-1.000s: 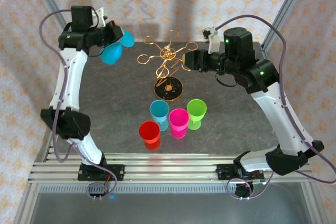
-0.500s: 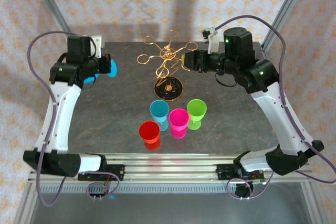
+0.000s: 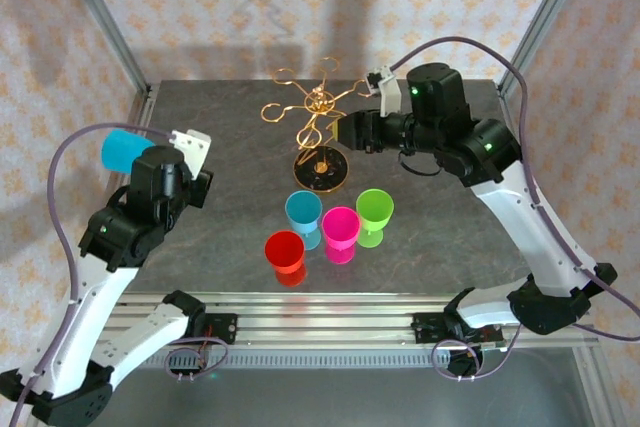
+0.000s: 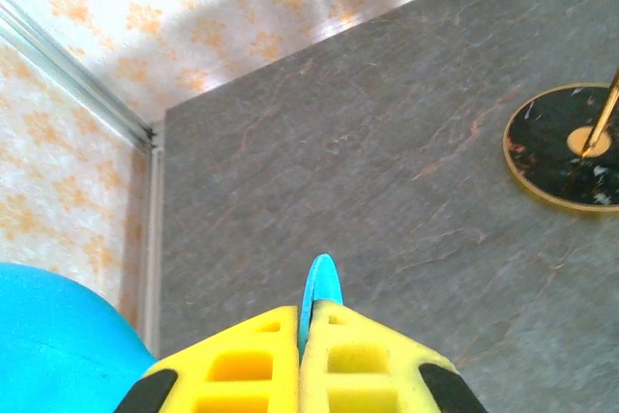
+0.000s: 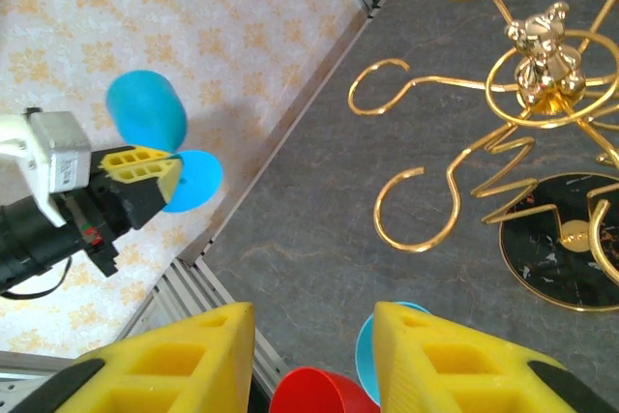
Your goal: Take the wine glass off the wine glass rack
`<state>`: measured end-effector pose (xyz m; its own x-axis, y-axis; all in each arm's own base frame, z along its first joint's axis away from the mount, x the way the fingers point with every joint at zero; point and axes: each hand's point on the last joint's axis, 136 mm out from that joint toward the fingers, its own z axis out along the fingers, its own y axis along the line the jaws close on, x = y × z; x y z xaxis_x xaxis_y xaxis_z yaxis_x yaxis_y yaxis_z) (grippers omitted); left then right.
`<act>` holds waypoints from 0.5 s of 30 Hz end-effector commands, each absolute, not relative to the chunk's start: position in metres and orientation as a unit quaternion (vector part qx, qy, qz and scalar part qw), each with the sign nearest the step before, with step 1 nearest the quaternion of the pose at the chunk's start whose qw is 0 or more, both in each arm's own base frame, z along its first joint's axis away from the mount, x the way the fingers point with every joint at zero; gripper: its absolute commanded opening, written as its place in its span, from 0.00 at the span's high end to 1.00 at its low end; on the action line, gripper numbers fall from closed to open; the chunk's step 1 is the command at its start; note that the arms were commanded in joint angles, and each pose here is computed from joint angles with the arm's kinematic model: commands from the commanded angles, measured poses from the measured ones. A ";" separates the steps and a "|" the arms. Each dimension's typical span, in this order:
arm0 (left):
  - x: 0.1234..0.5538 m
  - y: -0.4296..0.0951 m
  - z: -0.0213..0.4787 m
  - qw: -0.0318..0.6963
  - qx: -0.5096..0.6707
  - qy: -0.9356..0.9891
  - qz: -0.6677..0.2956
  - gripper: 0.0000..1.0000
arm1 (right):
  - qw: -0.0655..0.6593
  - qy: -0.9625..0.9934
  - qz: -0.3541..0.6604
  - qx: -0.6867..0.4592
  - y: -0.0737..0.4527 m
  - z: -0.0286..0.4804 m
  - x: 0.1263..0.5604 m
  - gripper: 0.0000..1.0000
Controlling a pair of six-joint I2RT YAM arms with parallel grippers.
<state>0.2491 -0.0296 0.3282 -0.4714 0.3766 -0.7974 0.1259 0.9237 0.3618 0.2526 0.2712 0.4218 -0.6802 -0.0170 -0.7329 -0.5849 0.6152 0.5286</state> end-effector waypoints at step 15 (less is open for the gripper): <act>0.216 -0.010 0.292 0.464 0.316 0.750 0.349 1.00 | 0.372 0.824 0.355 -0.238 0.299 0.441 0.224 0.63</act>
<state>0.2194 -0.0241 0.2851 -0.3795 0.7454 -0.5481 0.2125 0.6468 0.7325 0.2245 0.2970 0.4304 -0.6453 -0.1110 -0.7558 -0.6418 0.6154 0.4576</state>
